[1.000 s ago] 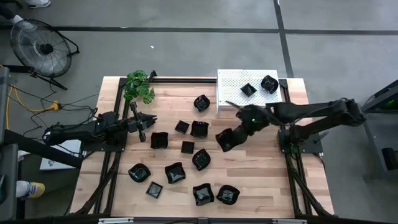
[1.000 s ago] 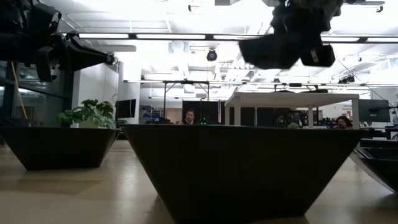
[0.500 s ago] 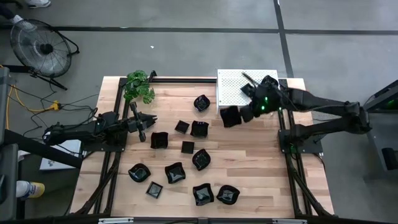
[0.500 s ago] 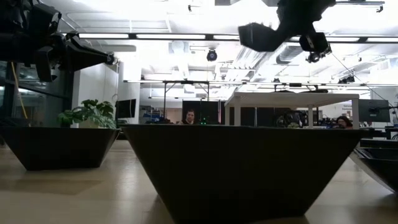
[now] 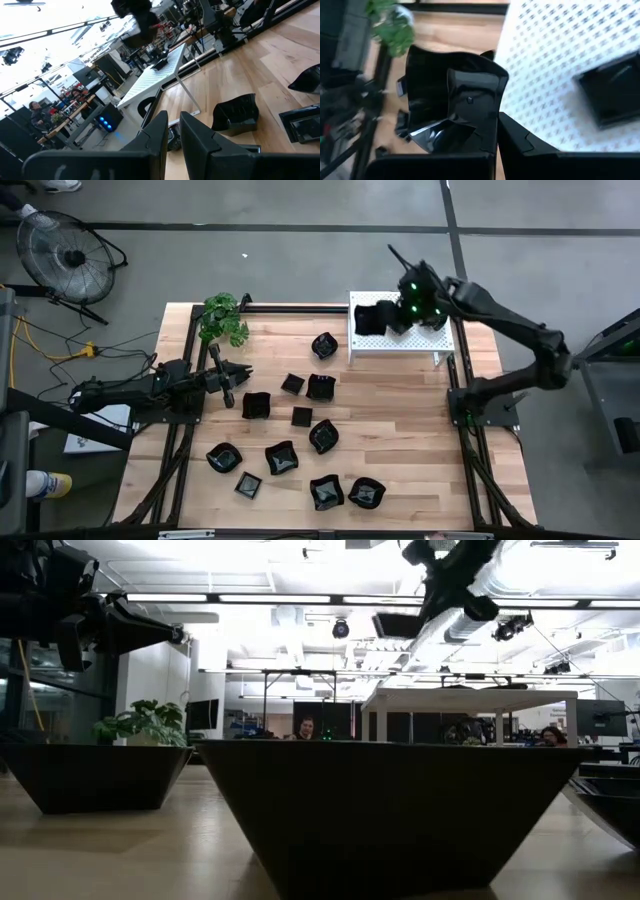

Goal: Pick & Place Mini shaped plates
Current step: Put the distorted square plate on the shelf

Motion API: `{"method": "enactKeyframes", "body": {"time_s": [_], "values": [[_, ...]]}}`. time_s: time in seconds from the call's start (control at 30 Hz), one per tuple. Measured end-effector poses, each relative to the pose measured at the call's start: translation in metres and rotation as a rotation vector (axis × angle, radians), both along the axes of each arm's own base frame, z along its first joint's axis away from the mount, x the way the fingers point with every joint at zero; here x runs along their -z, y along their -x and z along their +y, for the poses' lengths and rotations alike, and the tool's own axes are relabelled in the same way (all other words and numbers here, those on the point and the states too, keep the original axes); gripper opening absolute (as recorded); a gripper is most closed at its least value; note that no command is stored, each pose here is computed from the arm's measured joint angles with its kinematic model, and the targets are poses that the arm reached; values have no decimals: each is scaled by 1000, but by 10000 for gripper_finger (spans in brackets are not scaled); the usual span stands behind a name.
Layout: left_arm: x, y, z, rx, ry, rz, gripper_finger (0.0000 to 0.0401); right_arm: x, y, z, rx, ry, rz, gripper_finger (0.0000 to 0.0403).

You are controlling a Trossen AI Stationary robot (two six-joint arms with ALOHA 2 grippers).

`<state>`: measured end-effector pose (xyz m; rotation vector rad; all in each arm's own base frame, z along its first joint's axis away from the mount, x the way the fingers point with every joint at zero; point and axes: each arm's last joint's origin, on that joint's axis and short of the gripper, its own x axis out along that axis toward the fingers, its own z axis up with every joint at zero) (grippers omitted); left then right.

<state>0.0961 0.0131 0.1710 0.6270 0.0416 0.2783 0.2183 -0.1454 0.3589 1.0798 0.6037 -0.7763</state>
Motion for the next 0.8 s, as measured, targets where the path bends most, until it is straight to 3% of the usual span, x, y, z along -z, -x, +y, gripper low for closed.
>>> {"method": "enactKeyframes", "body": {"time_s": [0.4, 0.8], "values": [[0, 0, 0, 0, 0, 0, 46, 15, -21, -65, 37, -84, 81, 0], [0, 0, 0, 0, 0, 0, 46, 35, -16, -91, 79, -127, 126, 0]]}}
